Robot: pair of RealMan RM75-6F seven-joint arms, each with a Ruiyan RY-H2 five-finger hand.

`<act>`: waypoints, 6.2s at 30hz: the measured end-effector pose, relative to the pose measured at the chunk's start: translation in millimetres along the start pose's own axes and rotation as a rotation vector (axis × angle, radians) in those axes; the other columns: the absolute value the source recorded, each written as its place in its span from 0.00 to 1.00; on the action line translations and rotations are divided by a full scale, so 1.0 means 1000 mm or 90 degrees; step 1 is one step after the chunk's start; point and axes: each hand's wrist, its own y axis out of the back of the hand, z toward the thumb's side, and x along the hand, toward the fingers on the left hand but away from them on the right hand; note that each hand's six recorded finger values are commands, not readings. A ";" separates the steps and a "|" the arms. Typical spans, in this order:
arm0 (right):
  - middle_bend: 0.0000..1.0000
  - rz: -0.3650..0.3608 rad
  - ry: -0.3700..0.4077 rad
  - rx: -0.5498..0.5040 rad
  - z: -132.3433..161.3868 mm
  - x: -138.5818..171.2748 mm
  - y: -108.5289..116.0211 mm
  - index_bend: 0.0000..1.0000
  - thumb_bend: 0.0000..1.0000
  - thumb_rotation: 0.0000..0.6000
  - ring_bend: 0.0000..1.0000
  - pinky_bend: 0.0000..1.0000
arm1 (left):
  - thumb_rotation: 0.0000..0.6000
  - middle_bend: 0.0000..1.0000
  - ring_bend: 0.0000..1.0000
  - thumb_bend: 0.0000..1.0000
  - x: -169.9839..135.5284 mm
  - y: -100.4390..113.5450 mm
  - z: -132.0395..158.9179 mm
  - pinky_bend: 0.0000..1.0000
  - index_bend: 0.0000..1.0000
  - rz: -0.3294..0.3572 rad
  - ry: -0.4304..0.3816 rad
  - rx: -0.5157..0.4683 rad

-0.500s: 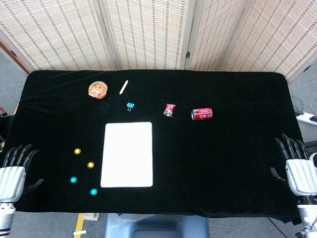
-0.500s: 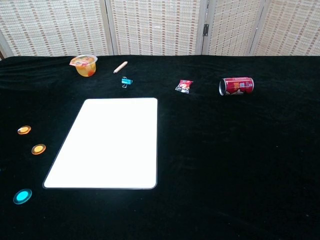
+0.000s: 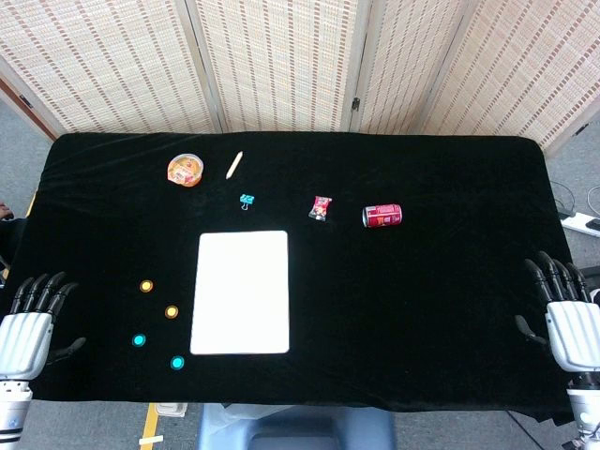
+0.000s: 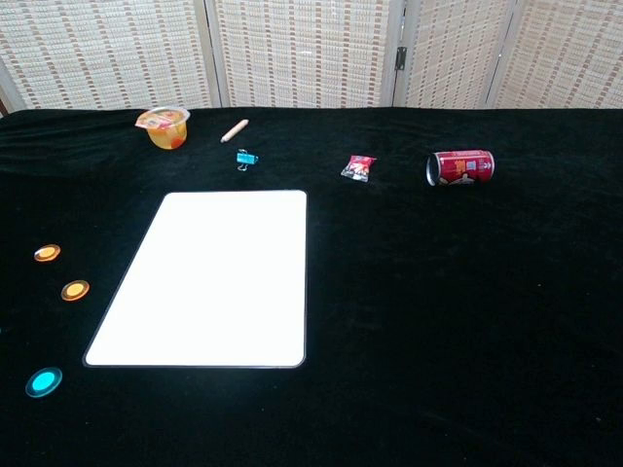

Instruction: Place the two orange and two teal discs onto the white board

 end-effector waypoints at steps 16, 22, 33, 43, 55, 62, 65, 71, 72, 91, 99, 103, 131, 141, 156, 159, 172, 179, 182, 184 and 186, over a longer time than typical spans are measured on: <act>0.02 -0.004 0.008 0.012 0.001 0.002 0.006 0.00 0.35 1.00 0.05 0.00 | 1.00 0.13 0.08 0.35 0.065 -0.020 0.025 0.00 0.36 -0.063 -0.094 -0.005; 0.02 -0.005 0.007 0.012 0.001 0.002 0.008 0.00 0.35 1.00 0.05 0.00 | 1.00 0.13 0.06 0.35 0.092 -0.042 0.019 0.00 0.38 -0.112 -0.083 -0.001; 0.02 -0.004 0.009 0.011 0.002 0.000 0.009 0.00 0.35 1.00 0.05 0.00 | 1.00 0.11 0.00 0.35 0.123 -0.080 0.006 0.00 0.40 -0.167 -0.039 0.007; 0.02 -0.003 0.009 0.011 0.002 -0.001 0.009 0.00 0.35 1.00 0.05 0.00 | 1.00 0.11 0.00 0.35 0.133 -0.103 0.027 0.00 0.42 -0.191 -0.055 -0.004; 0.02 -0.002 0.006 0.010 0.001 -0.001 0.008 0.00 0.35 1.00 0.05 0.00 | 1.00 0.11 0.00 0.35 0.141 -0.120 0.039 0.00 0.44 -0.209 -0.056 -0.003; 0.02 -0.003 0.006 0.009 0.001 -0.001 0.008 0.00 0.35 1.00 0.05 0.00 | 1.00 0.11 0.00 0.35 0.140 -0.123 0.040 0.00 0.47 -0.213 -0.057 -0.005; 0.02 -0.003 0.005 0.009 0.000 -0.001 0.008 0.00 0.35 1.00 0.05 0.00 | 1.00 0.11 0.00 0.35 0.140 -0.123 0.040 0.00 0.48 -0.215 -0.057 -0.005; 0.02 -0.002 0.002 0.005 -0.001 -0.001 0.007 0.00 0.35 1.00 0.05 0.00 | 1.00 0.11 0.00 0.35 0.140 -0.123 0.041 0.00 0.52 -0.213 -0.057 -0.008; 0.02 -0.001 0.001 0.005 -0.001 -0.001 0.007 0.00 0.35 1.00 0.05 0.00 | 1.00 0.11 0.00 0.36 0.140 -0.123 0.041 0.00 0.52 -0.212 -0.058 -0.008; 0.02 -0.002 -0.004 0.000 -0.007 0.000 0.006 0.00 0.35 1.00 0.05 0.00 | 1.00 0.11 0.00 0.41 0.153 -0.091 0.094 0.00 0.52 -0.196 -0.149 -0.024; 0.02 -0.001 -0.012 -0.003 -0.013 0.001 0.005 0.00 0.35 1.00 0.05 0.00 | 1.00 0.11 0.00 0.41 0.174 -0.092 0.136 0.00 0.51 -0.208 -0.193 -0.008; 0.02 0.001 -0.017 -0.004 -0.016 0.001 0.004 0.00 0.35 1.00 0.05 0.00 | 1.00 0.11 0.00 0.41 0.185 -0.098 0.155 0.00 0.51 -0.223 -0.202 -0.004; 0.02 -0.007 0.007 -0.004 -0.004 -0.001 0.006 0.00 0.35 1.00 0.05 0.00 | 1.00 0.05 0.00 0.40 0.124 -0.084 0.118 0.00 0.44 -0.219 -0.225 0.035; 0.02 -0.006 0.014 -0.003 0.000 -0.001 0.007 0.00 0.34 1.00 0.05 0.00 | 1.00 0.05 0.00 0.40 0.086 -0.104 0.107 0.00 0.44 -0.234 -0.236 0.046; 0.02 -0.007 0.010 -0.004 -0.001 0.002 0.007 0.00 0.35 1.00 0.05 0.00 | 1.00 0.05 0.00 0.40 0.094 -0.118 0.099 0.00 0.44 -0.239 -0.211 0.051; 0.02 -0.007 0.009 -0.005 -0.001 0.003 0.007 0.00 0.35 1.00 0.05 0.00 | 1.00 0.05 0.00 0.40 0.093 -0.120 0.096 0.00 0.44 -0.245 -0.207 0.051; 0.02 -0.010 0.008 -0.005 -0.001 0.003 0.007 0.00 0.35 1.00 0.05 0.00 | 1.00 0.05 0.00 0.40 0.094 -0.124 0.093 0.00 0.46 -0.247 -0.199 0.047; 0.02 -0.012 0.006 -0.005 -0.001 0.005 0.007 0.00 0.35 1.00 0.04 0.00 | 1.00 0.09 0.00 0.43 0.095 -0.125 0.094 0.00 0.52 -0.247 -0.202 0.036; 0.02 -0.013 0.007 -0.004 -0.001 0.005 0.008 0.00 0.35 1.00 0.04 0.00 | 1.00 0.09 0.00 0.45 0.098 -0.122 0.097 0.00 0.52 -0.242 -0.205 0.026; 0.02 -0.013 0.007 -0.004 -0.001 0.005 0.009 0.00 0.35 1.00 0.04 0.00 | 1.00 0.09 0.00 0.45 0.102 -0.116 0.099 0.00 0.52 -0.235 -0.209 0.021; 0.02 -0.015 0.007 -0.003 -0.001 0.005 0.009 0.00 0.35 1.00 0.04 0.00 | 1.00 0.09 0.00 0.45 0.108 -0.109 0.103 0.00 0.52 -0.226 -0.215 0.018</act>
